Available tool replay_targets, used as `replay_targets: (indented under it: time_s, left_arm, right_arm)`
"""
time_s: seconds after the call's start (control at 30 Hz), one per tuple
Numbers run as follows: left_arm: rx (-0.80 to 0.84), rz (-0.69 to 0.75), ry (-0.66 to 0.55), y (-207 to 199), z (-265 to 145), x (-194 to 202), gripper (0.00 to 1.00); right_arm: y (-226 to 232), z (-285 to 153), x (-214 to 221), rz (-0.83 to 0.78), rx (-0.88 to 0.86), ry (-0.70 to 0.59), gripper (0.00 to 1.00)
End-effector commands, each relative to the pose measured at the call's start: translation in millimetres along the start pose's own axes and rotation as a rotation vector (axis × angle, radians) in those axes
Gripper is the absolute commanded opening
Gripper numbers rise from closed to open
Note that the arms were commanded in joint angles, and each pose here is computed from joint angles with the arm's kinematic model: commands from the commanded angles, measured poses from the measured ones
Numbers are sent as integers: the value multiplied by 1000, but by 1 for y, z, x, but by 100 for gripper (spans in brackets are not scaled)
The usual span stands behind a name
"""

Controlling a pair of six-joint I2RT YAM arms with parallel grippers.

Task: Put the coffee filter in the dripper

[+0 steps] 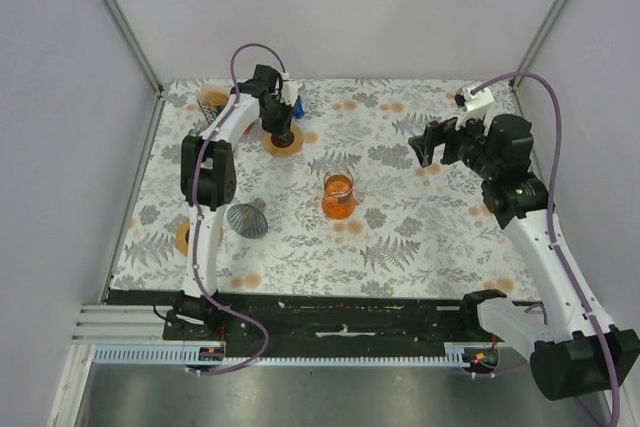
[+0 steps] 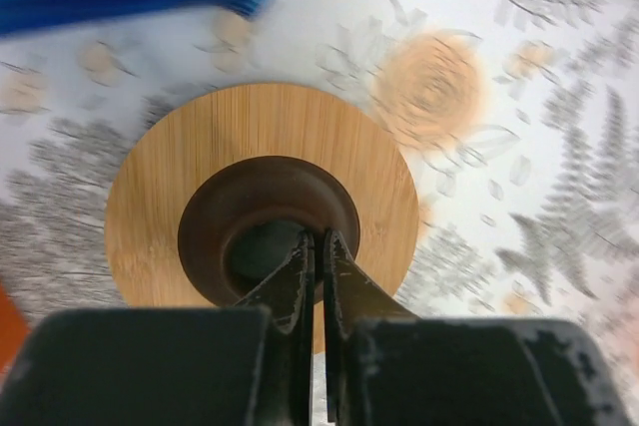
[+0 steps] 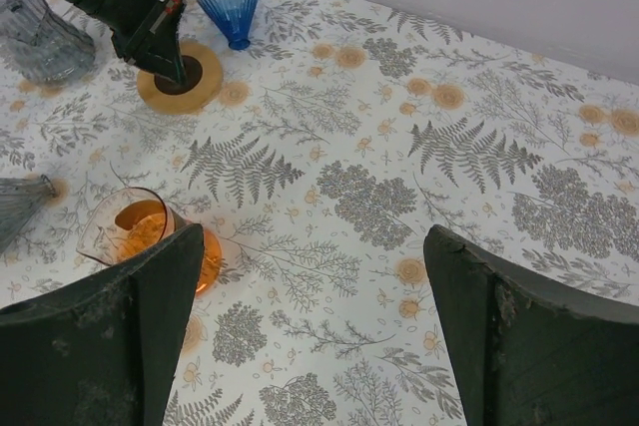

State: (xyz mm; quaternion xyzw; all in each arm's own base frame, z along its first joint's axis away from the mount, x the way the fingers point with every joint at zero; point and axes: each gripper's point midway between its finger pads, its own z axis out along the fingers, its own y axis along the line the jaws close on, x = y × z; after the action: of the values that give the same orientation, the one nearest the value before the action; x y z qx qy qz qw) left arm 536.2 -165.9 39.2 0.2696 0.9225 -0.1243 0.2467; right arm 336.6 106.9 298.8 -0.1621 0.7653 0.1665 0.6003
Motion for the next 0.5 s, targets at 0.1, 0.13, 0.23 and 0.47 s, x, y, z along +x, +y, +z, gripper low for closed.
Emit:
replay_targets:
  time_s: [0.1, 0.13, 0.23, 0.47]
  left_arm:
    - [335, -35, -126, -85, -105, -29, 2]
    - [368, -26, -135, -93, -117, -31, 2]
    - [430, 15, -206, -113, -161, -44, 2]
    - [713, 95, -301, -185, -263, -39, 2]
  right_arm:
    - [74, -3, -22, -255, -272, -73, 98]
    - [89, -2, -18, -313, -314, -71, 98]
    - [115, -1, -19, -448, -382, -111, 98]
    - [160, 2, -44, -609, -565, -301, 98]
